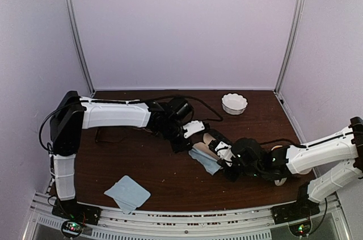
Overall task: Organize the sunglasses
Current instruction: Place the folded cleaning cloth in the sunglasses case.
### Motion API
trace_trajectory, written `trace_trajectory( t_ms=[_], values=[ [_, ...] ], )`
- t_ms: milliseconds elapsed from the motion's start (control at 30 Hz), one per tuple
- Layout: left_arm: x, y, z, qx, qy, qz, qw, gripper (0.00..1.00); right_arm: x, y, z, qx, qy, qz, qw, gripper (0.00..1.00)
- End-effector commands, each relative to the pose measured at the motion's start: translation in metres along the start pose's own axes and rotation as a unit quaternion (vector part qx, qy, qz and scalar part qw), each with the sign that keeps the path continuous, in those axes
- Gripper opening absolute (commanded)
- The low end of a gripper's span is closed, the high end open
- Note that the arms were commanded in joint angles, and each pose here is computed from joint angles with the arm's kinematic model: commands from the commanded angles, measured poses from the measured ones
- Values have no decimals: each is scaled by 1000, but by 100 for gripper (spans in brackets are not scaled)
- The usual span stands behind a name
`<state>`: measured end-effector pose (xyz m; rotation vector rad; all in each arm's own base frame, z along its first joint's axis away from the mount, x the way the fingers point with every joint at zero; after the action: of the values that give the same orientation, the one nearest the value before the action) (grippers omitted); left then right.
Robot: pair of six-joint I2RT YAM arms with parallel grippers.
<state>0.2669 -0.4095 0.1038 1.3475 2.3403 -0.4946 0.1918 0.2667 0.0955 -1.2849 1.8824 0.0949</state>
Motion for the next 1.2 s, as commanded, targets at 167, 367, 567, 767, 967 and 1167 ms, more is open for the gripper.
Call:
trace_trajectory(
  t_ms=[167,367,567,767,967,1167],
  values=[
    [-12,8,-3,11,-14,-8,1000,0,-2,-4,3,-5,4,12,1000,0],
    [-17,11,-2,13,-14,-10,1000,0,4,-7,4,0,14,17,1000,0],
    [-24,13,-1,16,-18,-11,1000,0,9,-12,5,7,22,26,999,0],
    [-29,16,2,20,-16,-10,1000,0,13,-15,7,6,28,38,999,0],
    [-30,18,4,21,-14,-9,1000,0,15,-16,9,4,34,45,998,0],
    [-31,19,7,23,-13,-11,1000,0,19,-17,13,5,45,55,997,0]
  ],
)
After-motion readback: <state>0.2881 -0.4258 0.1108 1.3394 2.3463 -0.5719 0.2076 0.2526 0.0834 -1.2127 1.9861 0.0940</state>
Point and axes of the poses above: each gripper's point midway between its finger pads, its own z axis out along the fingers, its own y axis along the line the jaws close on, x = y × z, the point moved 3 cm from there along -z, back along the fingers, and after that the axes turned 15 degrees about -z, right-handed, at the moved point
